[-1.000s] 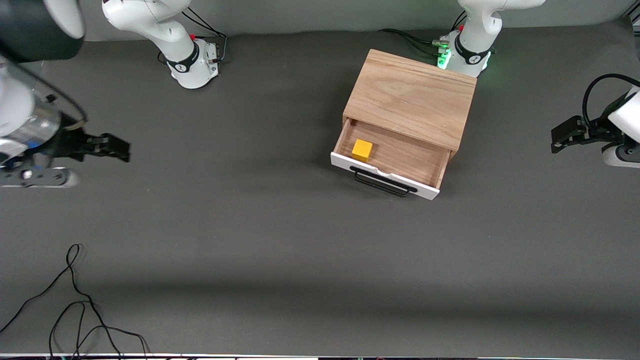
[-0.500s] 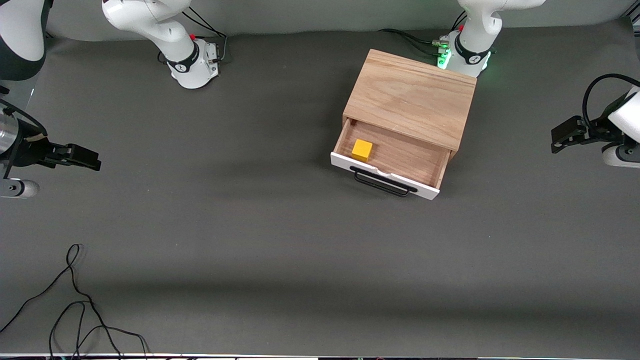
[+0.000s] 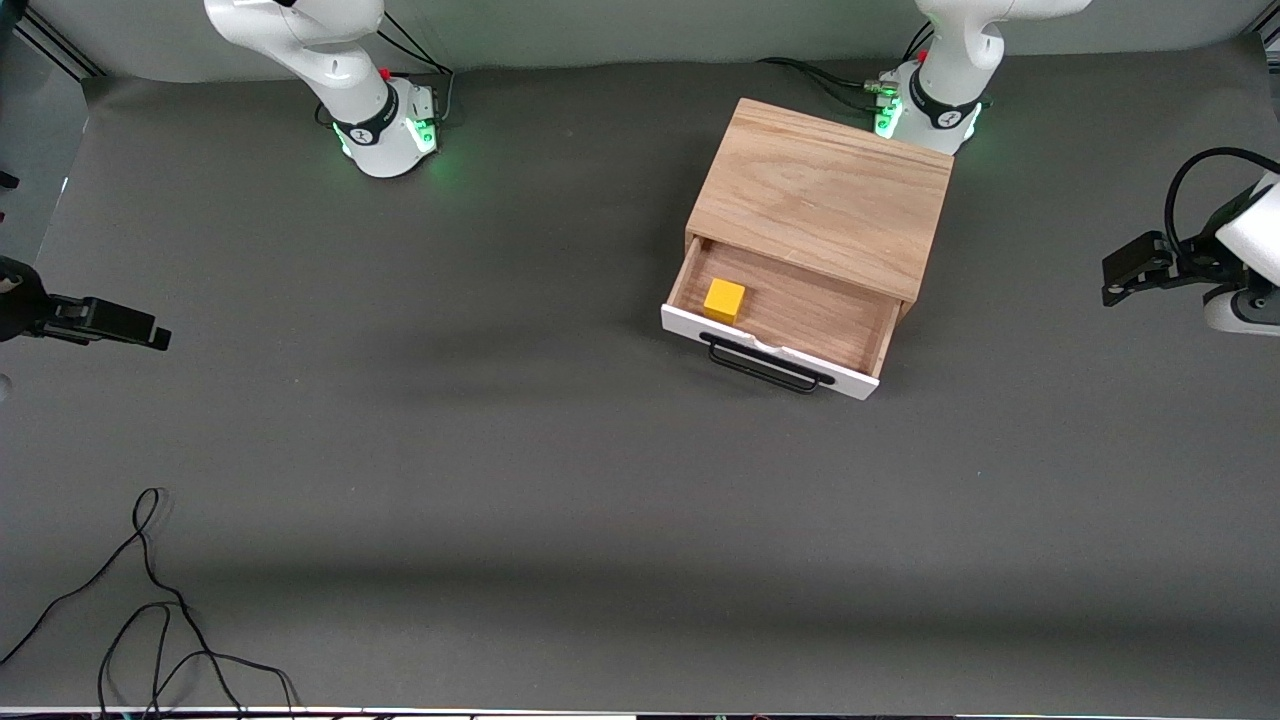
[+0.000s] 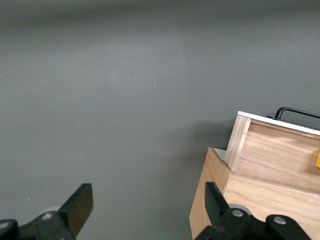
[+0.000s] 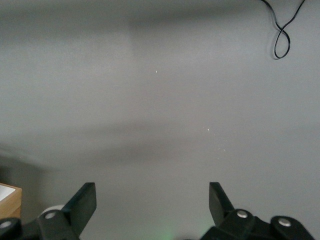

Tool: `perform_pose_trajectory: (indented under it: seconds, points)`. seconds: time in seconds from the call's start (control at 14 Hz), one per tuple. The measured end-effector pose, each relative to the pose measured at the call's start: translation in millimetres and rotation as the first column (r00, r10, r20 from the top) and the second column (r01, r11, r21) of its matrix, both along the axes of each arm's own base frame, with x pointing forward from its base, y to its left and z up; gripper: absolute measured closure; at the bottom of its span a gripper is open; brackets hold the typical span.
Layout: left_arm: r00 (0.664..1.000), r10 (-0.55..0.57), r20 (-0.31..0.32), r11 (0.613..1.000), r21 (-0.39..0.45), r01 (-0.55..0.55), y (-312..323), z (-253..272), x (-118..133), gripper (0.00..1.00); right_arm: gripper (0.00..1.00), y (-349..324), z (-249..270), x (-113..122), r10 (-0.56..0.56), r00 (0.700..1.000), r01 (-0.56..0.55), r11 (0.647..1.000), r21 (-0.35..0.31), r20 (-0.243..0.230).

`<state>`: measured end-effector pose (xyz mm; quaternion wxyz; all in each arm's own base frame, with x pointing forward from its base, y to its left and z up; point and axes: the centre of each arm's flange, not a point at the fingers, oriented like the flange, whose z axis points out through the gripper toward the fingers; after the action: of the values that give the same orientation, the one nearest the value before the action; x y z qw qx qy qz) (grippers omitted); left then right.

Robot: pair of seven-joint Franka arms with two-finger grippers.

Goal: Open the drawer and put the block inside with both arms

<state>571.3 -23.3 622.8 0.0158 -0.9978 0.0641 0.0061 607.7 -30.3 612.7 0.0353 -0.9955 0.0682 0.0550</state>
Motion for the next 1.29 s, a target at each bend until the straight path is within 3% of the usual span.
perform_pose_trajectory:
  seconds: [0.14, 0.36, 0.86, 1.29]
  points:
    - [1.0, 0.0, 0.0, 1.0, 0.0, 0.0, 0, 0, 0, 0.0, 0.0, -11, 3, -4, -0.015, 1.0, 0.015, 1.0, 0.009, 0.01]
    - [1.0, 0.0, -0.001, 1.0, 0.0, 0.0, 0, 0, 0, 0.0, 0.0, -16, 17, -22, -0.027, 0.998, 0.026, 1.0, 0.01, 0.063]
    - [1.0, 0.0, -0.001, 1.0, 0.0, 0.0, 0, 0, 0, 0.0, 0.0, -6, 47, -59, -0.005, 0.993, 0.009, 0.999, -0.031, 0.118]
    - [1.0, 0.0, -0.001, 1.0, 0.0, 0.0, 0, 0, 0, 0.0, 0.0, -3, 42, -61, 0.0, 0.994, 0.003, 0.999, -0.032, 0.113]
